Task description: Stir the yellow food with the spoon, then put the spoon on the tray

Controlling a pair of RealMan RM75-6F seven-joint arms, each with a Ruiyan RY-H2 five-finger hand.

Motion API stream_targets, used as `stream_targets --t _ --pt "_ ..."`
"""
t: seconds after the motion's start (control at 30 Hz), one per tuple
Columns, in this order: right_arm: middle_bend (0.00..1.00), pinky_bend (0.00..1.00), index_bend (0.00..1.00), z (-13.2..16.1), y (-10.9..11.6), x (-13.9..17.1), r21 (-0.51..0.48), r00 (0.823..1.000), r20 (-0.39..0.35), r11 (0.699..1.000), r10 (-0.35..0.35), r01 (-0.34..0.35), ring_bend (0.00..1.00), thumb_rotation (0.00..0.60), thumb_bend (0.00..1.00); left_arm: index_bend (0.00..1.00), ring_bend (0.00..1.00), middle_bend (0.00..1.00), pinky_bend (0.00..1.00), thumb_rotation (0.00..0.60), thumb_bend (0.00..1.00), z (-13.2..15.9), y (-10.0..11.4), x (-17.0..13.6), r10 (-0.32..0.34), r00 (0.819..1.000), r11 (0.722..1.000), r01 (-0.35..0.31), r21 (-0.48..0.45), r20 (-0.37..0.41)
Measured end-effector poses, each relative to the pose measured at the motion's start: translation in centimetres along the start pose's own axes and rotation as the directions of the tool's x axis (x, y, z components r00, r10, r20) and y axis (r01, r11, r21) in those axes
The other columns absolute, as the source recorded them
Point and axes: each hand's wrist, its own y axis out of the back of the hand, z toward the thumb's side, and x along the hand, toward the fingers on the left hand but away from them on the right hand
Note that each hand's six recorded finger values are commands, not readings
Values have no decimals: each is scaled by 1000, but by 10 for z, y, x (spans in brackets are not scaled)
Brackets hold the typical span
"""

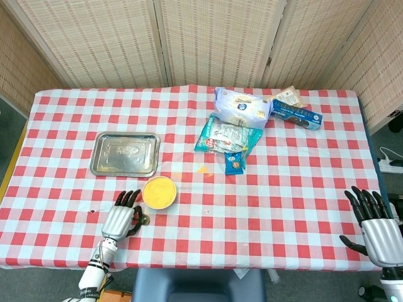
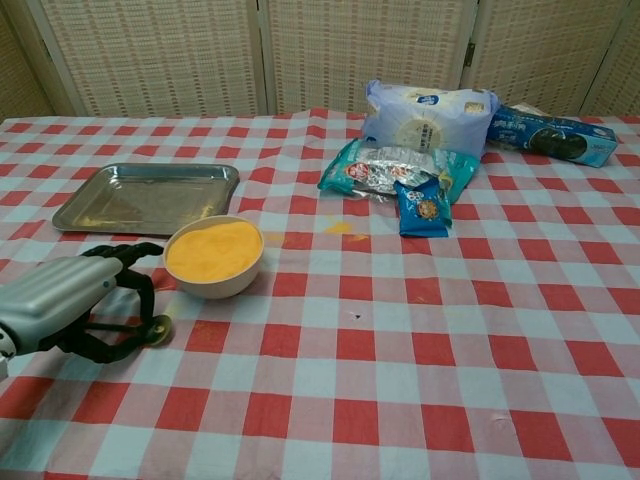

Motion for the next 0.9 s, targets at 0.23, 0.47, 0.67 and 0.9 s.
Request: stream_targets --t 0.23,0.47,0.67,0.9 --pt "0 0 0 0 -1 0 1 1000 -1 1000 5 -5 0 600 0 562 0 41 0 600 372 -3 -2 2 5 1000 1000 -5 3 -6" --pt "0 0 0 2 -2 0 3 1000 -3 1000 9 -9 0 600 0 572 0 47 0 600 386 -6 -1 3 6 1000 1000 -6 5 -12" --pt "0 0 0 2 -2 0 4 1000 -2 1000 11 -11 0 600 0 518 0 43 0 600 385 -7 0 2 11 1000 1000 -10 3 -12" --pt "0 0 0 2 -3 -1 8 1000 0 1000 13 -13 0 600 0 465 0 35 0 600 386 -8 3 -1 22 1000 1000 -22 7 -1"
